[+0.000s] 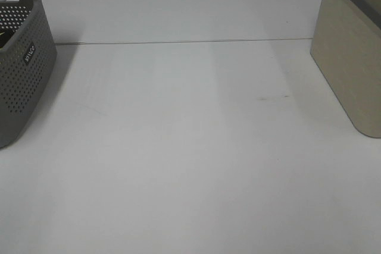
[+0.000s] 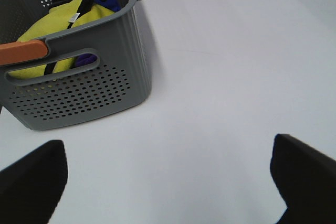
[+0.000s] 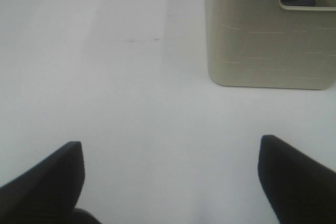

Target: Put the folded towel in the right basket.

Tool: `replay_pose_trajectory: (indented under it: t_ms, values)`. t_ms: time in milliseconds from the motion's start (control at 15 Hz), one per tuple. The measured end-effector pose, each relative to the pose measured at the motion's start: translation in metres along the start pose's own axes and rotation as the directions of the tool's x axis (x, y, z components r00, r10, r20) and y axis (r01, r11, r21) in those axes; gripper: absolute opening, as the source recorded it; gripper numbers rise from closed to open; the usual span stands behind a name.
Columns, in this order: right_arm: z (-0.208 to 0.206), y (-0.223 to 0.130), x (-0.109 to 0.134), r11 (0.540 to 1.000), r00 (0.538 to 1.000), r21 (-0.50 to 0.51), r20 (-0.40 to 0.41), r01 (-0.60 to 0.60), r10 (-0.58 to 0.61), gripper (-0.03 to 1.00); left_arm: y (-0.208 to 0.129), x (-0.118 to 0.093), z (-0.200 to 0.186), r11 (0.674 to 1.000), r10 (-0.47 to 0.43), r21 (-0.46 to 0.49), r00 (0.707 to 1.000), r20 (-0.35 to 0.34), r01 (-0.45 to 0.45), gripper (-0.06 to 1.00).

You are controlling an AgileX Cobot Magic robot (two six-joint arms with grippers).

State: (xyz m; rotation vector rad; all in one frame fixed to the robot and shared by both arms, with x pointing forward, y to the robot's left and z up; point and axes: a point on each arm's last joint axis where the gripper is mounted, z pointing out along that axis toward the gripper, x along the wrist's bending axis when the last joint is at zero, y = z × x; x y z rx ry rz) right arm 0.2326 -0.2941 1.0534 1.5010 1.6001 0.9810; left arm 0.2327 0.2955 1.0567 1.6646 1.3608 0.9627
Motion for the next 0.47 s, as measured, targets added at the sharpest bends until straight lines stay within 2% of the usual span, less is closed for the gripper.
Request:
replay_pose_trajectory:
  t_ms: [467]
  values:
    - [0.0000, 0.0000, 0.0000, 1.000, 1.000, 0.000, 0.000, 0.000, 0.000, 0.83, 0.0000, 0.0000, 0.0000, 1.000, 0.000, 0.000, 1.000, 0.000, 0.000, 0.99]
